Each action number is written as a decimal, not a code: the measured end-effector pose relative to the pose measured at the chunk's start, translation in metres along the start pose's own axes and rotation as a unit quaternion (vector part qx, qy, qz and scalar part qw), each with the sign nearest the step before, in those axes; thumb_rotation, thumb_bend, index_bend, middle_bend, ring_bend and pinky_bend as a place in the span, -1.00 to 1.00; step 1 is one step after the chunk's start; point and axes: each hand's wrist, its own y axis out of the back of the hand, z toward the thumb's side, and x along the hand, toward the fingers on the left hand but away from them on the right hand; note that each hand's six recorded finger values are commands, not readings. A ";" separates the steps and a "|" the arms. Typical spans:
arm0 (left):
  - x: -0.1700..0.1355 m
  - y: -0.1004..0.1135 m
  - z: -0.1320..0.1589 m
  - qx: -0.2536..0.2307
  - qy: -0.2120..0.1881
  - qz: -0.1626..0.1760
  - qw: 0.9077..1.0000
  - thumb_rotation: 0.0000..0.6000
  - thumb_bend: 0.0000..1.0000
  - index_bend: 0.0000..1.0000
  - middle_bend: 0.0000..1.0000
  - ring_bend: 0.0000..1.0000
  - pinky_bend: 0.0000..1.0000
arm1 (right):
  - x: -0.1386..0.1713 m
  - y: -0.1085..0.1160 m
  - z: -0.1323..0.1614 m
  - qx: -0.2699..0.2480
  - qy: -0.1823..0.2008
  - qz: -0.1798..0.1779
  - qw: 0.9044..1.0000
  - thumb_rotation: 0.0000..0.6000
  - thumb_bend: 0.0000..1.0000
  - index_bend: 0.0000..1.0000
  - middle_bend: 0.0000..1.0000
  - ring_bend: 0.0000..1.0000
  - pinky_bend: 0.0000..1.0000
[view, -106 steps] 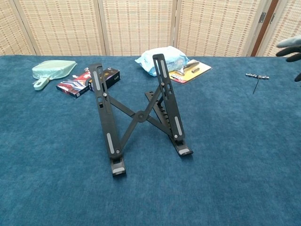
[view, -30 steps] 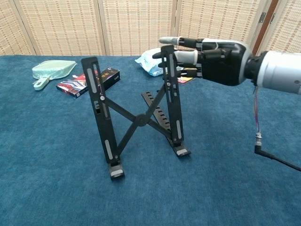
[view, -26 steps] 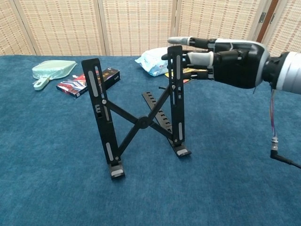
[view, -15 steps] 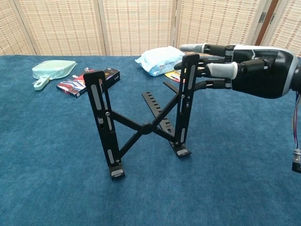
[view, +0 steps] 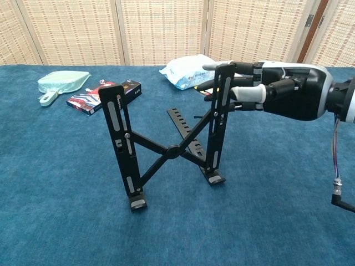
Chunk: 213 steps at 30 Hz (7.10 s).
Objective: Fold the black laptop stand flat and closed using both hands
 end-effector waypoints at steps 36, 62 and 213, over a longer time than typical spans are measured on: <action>0.009 -0.008 0.004 -0.013 -0.018 -0.015 1.000 1.00 -0.57 -0.84 -0.72 -0.77 -0.98 | 0.006 -0.007 -0.034 -0.046 -0.060 0.012 0.997 1.00 -0.86 -0.91 -0.60 -0.65 -0.46; 0.050 -0.066 0.089 0.005 -0.237 -0.120 0.964 1.00 -0.57 -0.85 -0.74 -0.77 -0.98 | 0.033 0.031 0.043 -0.003 0.023 -0.060 0.998 1.00 -0.86 -0.94 -0.62 -0.67 -0.46; 0.140 -0.050 0.118 0.025 -0.182 -0.097 0.978 1.00 -0.57 -0.90 -0.85 -0.82 -1.00 | 0.006 0.008 0.036 0.656 -0.011 -0.102 0.748 1.00 -1.00 -1.00 -0.96 -1.00 -0.79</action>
